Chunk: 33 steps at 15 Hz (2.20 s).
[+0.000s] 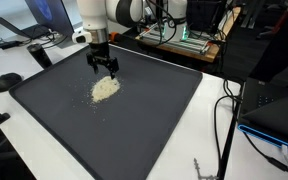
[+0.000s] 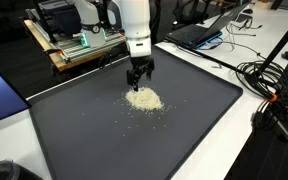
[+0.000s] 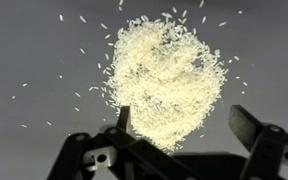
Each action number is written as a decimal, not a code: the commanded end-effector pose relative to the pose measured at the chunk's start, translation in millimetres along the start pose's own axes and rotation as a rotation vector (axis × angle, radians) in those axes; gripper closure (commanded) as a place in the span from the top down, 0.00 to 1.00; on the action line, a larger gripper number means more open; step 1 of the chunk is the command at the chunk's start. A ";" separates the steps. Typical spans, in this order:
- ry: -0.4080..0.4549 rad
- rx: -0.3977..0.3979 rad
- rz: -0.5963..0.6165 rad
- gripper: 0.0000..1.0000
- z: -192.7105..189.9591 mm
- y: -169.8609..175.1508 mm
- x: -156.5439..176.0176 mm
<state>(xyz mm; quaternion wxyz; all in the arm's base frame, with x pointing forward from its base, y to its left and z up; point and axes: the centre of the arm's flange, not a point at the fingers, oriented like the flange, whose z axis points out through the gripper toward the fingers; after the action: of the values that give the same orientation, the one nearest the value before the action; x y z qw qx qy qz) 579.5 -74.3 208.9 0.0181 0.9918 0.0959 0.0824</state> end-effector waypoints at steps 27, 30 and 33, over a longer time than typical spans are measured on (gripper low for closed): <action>-0.106 0.073 -0.410 0.72 63.5 45.1 -25.7; -0.099 0.074 -0.431 0.50 60.9 46.5 -21.7; -0.100 0.079 -0.453 0.30 59.1 46.3 -19.1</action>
<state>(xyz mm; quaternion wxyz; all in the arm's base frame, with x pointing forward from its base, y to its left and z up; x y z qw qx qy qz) 576.9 -120.1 155.6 0.0080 0.9534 0.2999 0.0334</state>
